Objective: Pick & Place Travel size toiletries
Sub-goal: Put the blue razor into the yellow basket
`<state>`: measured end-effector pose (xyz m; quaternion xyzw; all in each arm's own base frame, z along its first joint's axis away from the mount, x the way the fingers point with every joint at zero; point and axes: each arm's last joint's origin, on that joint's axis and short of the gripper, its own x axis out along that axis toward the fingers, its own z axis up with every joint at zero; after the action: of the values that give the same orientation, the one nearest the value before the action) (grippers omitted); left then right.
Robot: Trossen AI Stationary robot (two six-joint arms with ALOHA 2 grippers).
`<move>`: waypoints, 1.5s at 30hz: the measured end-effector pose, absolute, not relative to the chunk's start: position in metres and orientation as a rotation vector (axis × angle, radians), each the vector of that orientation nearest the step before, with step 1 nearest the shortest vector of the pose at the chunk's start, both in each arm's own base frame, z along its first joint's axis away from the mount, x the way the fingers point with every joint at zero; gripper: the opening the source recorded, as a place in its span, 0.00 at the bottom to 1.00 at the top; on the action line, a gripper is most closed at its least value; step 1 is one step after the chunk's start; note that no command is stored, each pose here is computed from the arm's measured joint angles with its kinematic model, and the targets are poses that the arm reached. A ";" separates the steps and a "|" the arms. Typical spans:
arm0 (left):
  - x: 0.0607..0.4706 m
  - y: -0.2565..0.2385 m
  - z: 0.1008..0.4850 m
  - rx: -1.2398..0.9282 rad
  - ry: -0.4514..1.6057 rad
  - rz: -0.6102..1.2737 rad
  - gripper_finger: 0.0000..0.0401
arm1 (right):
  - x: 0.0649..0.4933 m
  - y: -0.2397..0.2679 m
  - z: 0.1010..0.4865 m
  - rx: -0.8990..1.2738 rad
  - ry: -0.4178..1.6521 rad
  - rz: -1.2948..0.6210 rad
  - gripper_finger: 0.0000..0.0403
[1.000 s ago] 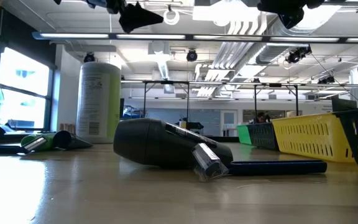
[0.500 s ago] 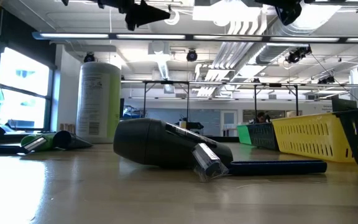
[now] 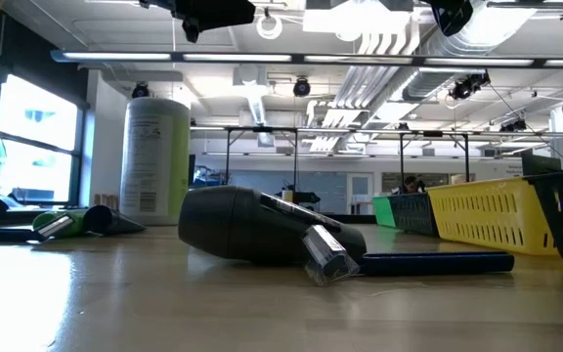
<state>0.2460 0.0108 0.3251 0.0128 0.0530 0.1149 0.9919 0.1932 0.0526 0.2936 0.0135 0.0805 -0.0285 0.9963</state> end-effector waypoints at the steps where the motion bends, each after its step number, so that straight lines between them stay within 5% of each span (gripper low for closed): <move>1: 0.246 0.011 0.325 0.024 0.108 0.229 0.23 | 0.193 0.053 0.294 0.029 0.157 -0.057 0.16; 21: 0.172 -0.011 0.324 -0.068 0.388 0.165 0.22 | 0.200 0.055 0.289 0.018 0.177 -0.058 0.16; 34: 0.148 -0.046 0.281 -0.133 0.867 0.163 0.22 | 0.202 0.055 0.287 0.013 0.182 -0.057 0.16; 45: 0.151 -0.071 0.261 -0.036 1.069 0.042 0.22 | 0.202 0.055 0.287 0.014 0.185 -0.057 0.16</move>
<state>0.1510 -0.0707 0.2611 -0.0170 0.5094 0.0201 0.8602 0.2016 0.0553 0.2872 0.0071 0.0922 -0.0286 0.9953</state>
